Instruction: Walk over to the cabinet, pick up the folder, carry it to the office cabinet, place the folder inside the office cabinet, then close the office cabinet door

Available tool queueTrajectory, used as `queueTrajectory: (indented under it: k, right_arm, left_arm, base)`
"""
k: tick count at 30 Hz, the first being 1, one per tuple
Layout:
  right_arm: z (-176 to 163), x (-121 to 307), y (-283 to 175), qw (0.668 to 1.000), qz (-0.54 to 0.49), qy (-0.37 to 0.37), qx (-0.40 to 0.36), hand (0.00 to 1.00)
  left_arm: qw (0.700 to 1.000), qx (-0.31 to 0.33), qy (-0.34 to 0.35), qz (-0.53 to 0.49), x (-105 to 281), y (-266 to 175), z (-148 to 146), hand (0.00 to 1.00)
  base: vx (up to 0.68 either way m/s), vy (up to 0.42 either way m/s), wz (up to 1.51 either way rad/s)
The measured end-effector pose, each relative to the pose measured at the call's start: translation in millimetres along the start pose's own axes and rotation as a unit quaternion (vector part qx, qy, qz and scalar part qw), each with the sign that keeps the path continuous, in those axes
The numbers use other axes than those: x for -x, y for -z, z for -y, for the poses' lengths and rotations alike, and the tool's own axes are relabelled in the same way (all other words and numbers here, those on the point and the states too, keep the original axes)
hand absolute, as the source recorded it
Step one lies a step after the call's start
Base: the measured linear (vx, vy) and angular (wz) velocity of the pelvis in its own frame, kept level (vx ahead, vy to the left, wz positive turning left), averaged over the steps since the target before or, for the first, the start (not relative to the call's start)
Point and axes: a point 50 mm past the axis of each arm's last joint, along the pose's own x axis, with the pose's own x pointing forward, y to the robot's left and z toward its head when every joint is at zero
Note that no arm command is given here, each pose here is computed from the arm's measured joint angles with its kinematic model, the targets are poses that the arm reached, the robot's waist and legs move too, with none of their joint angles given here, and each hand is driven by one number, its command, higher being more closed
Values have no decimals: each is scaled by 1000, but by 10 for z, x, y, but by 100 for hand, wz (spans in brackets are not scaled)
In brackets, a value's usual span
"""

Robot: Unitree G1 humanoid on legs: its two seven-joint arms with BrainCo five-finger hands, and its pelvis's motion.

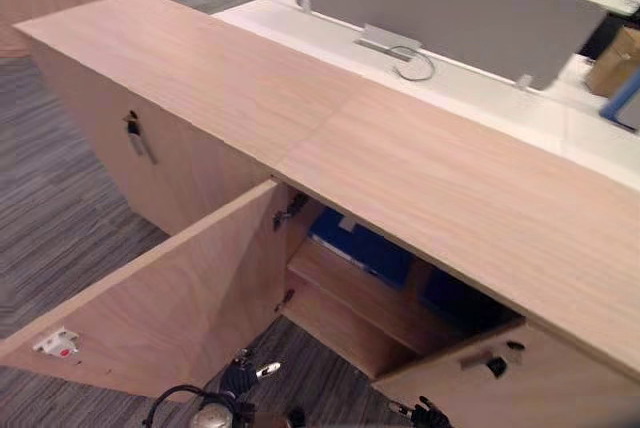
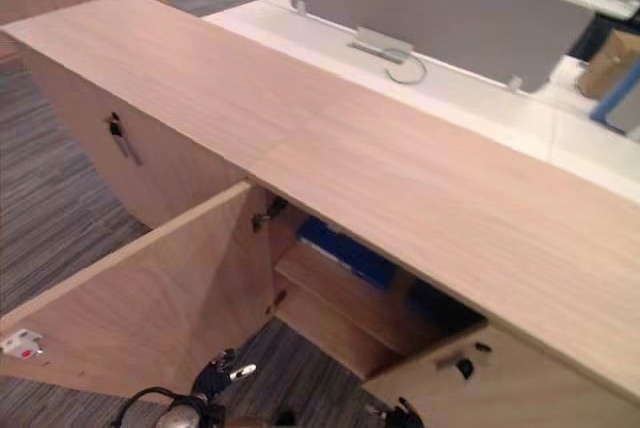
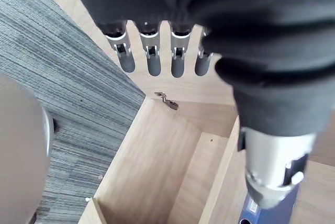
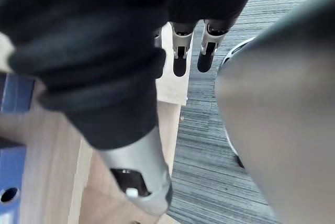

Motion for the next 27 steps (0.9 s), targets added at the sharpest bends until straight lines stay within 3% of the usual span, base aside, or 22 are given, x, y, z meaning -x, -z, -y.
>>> queueTrajectory:
  k: [4,15,23,26,27]
  right_arm:
    - [-43,-23,-24,1000,-9,-14,13,0]
    - [-49,-45,-33,999,-25,-11,18,0]
    - [47,-60,-134,1000,-12,1,-11,0]
    - [106,-51,-96,999,-15,2,-42,0]
    - [159,-40,-53,998,-19,8,-59,0]
  left_arm:
    - [999,-20,34,-3,1,14,59,0]
    - [1000,-9,16,-14,-7,50,-44,0]
    - [997,70,-31,-33,36,175,-293,0]
    - [993,89,-51,-63,140,363,-545,0]
    - [987,99,-84,-97,313,577,-786,0]
  base:
    - [134,-259,32]
    - [-4,-165,30]
    - [-80,126,41]
    - [52,191,36]
    - [85,88,45]
